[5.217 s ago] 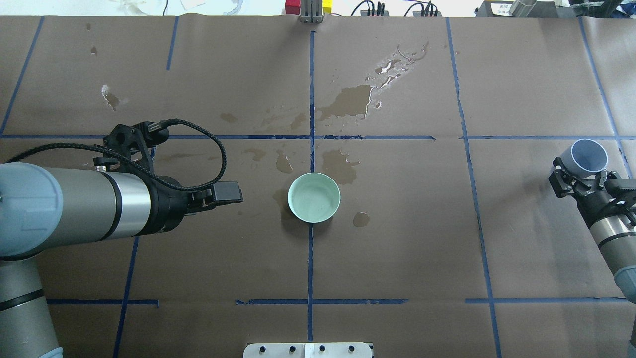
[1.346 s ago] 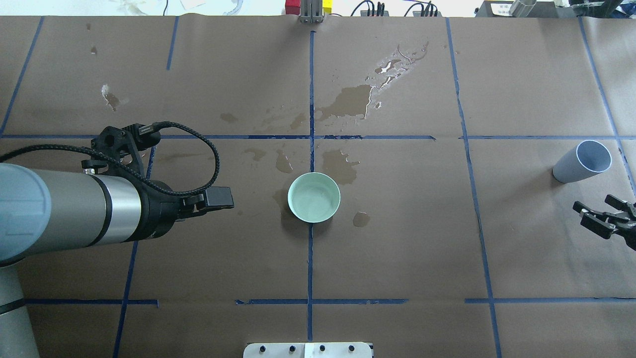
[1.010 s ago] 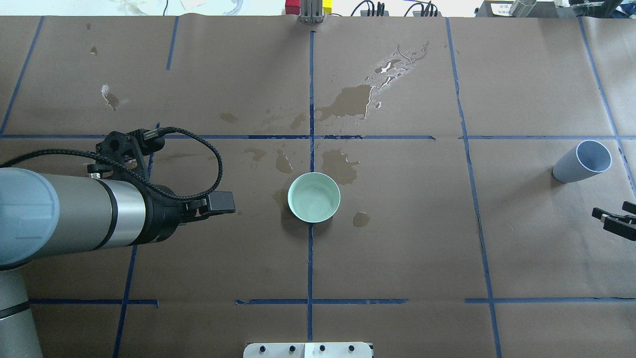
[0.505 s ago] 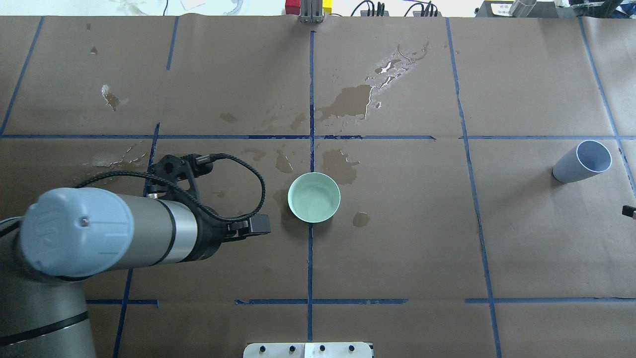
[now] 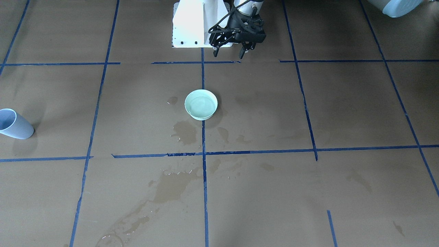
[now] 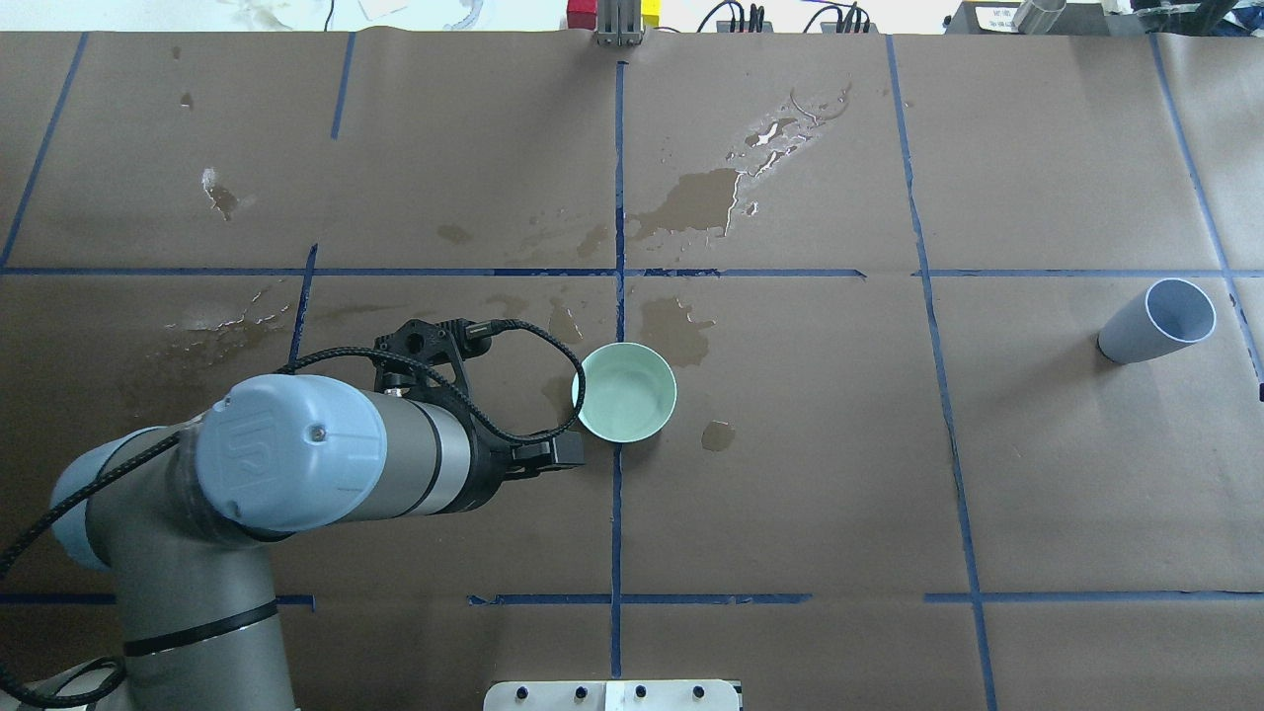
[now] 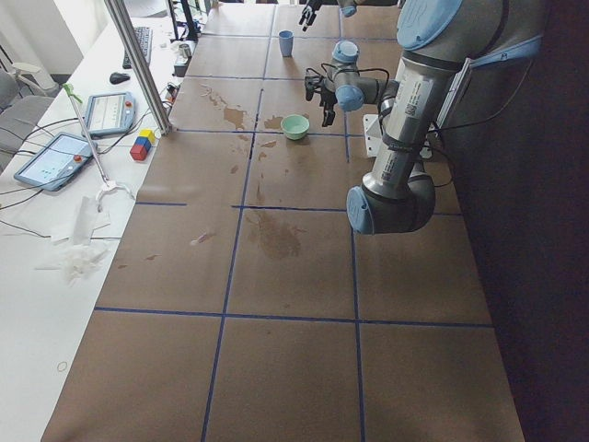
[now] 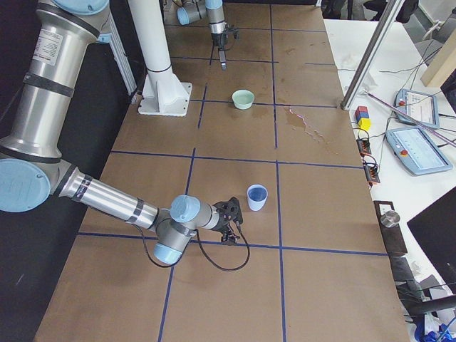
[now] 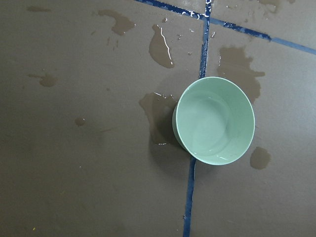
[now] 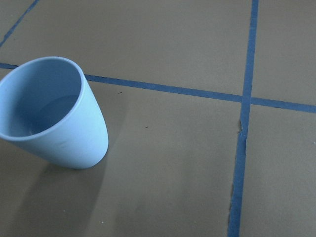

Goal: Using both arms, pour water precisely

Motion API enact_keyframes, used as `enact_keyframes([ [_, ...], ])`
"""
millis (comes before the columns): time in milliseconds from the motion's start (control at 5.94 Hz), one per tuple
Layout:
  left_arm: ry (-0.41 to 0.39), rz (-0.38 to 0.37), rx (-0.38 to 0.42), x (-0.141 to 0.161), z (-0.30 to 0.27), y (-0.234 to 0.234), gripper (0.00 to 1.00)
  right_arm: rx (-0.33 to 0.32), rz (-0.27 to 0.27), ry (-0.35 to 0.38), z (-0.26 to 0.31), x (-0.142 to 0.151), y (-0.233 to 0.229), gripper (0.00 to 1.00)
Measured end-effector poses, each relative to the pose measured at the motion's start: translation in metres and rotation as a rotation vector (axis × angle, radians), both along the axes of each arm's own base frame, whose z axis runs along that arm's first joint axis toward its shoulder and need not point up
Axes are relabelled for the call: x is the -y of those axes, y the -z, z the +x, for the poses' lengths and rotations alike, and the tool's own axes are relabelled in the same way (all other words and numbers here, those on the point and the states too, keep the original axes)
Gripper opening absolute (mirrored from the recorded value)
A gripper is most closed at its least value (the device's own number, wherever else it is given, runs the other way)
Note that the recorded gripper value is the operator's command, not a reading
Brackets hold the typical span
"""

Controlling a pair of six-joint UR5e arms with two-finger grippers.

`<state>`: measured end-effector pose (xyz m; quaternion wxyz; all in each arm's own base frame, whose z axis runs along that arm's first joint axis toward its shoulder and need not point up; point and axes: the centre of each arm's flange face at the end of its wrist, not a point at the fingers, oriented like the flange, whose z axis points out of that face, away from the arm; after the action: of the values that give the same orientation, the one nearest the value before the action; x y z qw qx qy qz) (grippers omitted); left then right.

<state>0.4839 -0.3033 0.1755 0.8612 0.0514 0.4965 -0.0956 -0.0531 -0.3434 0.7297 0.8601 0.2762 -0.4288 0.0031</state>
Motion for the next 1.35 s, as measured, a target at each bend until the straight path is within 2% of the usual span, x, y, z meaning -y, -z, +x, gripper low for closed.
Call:
enact_keyframes([
  [337,0.008,-0.008,0.04,0.02,0.028,-0.004,1.0,0.038,-0.087,0.077,0.021,0.029,0.006,1.0],
  [505,0.009,-0.021,0.051,0.035,0.037,-0.003,1.0,0.042,-0.104,0.117,0.033,0.047,0.011,1.0],
  [1010,0.02,-0.06,0.074,0.079,0.079,-0.015,1.0,-0.006,-0.087,0.209,0.061,0.085,0.017,1.0],
  [1346,0.029,-0.074,0.074,0.096,0.101,-0.026,0.97,-0.089,-0.038,0.299,0.073,0.098,0.014,1.0],
])
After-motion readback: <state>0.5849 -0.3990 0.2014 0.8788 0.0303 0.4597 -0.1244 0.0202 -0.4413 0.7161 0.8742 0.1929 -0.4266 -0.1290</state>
